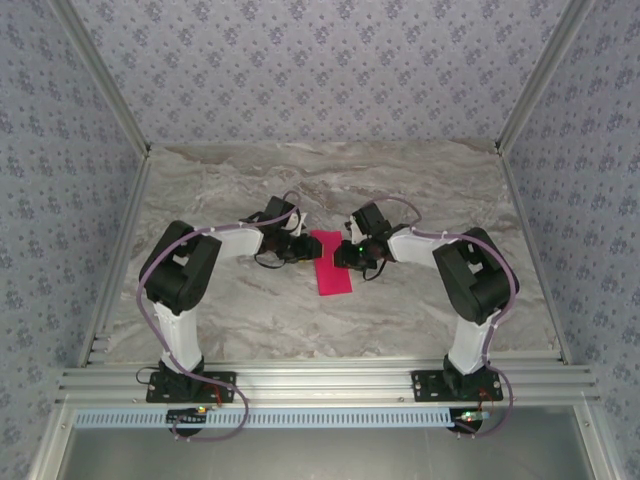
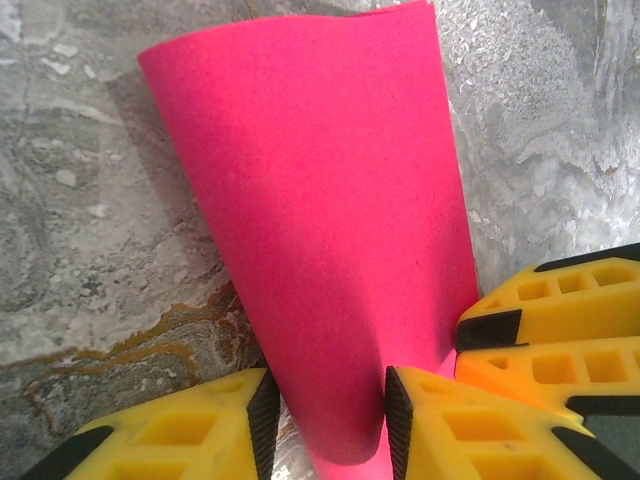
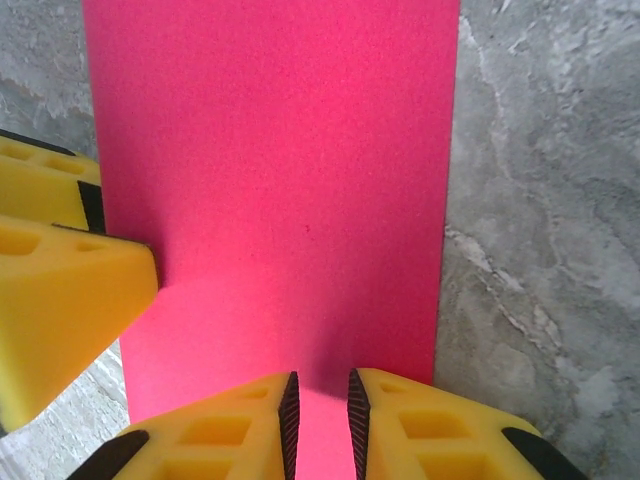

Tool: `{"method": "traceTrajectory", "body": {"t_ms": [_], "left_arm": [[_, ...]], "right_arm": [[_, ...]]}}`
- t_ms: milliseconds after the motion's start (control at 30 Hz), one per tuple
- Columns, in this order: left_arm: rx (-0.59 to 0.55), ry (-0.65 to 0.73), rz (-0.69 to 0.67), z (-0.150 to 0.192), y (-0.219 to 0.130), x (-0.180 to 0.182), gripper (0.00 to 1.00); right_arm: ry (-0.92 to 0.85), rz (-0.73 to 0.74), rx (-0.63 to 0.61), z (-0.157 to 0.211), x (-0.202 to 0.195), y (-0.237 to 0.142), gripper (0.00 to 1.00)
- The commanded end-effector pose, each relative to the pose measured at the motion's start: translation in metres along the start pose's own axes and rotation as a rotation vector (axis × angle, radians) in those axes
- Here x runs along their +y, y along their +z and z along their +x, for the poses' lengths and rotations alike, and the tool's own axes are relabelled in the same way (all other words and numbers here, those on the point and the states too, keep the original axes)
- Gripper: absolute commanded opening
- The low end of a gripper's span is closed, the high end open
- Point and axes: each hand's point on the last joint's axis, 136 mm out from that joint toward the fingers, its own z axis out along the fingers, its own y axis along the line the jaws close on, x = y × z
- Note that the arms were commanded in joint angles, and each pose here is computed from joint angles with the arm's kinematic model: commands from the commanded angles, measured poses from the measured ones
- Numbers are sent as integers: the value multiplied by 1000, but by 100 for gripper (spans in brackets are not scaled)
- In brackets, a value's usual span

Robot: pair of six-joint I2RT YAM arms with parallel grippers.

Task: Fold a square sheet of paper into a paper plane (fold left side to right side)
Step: Hold the square sheet of paper at the center of the table.

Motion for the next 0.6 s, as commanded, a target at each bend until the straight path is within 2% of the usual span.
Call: {"method": "traceTrajectory", "body": {"t_ms": [0,167,367,567], "left_arm": [[44,-4,-114,18,5,26,38],[-17,29,-95,-2,-22,7,45],[-97,41,25,-13,-58,-16,50],[-54,49,235,1,-52,-53,36]], "right_arm": [[25,101,85,21,-23,9,26],[33,139,115,30,-32,11,25],[39,146,133,34,-34,16,25],[33,150,137,34,-34,19,25]]}}
